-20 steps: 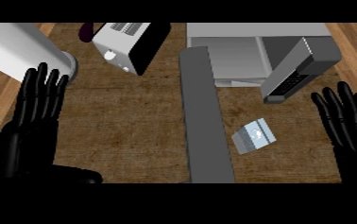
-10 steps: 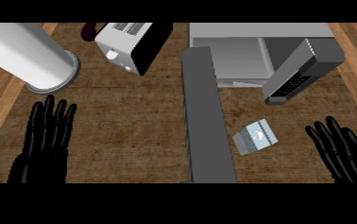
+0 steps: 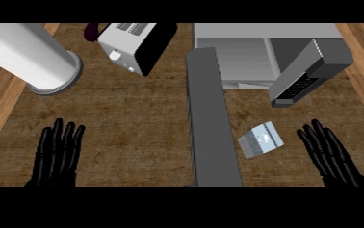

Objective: Pick up the milk, place it into the microwave and close the microwave

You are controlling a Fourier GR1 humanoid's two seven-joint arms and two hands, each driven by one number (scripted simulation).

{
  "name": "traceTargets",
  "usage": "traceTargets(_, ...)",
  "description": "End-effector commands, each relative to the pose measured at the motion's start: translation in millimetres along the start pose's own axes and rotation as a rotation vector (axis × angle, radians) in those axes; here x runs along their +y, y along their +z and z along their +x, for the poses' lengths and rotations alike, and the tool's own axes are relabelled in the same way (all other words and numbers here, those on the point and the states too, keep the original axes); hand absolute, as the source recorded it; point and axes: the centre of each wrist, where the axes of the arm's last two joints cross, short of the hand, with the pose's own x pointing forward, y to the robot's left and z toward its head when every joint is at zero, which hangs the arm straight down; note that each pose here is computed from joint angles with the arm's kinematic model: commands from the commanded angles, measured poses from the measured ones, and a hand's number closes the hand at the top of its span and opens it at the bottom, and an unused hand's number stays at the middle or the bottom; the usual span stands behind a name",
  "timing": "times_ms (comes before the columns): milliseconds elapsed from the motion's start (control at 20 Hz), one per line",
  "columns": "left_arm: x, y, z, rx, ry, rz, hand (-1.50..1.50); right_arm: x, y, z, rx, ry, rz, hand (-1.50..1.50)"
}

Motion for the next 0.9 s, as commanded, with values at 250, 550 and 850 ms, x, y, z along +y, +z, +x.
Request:
traceTargets(250, 12, 34, -6, 0.003, 0.005, 0.001, -1.5, -2, 11, -59, 0.03, -0.003, -0.039, -1.5)
traceTargets(550, 2, 42, -9, -0.021, -0.004, 0.011, -1.5, -19, -10, -109, 0.062, 0.034, -0.148, -1.5)
traceTargets(850, 20, 44, -1, -0.015, 0.008, 0.013, -1.5, -18, -13, -152, 0.113, 0.076, -0.17, -1.5)
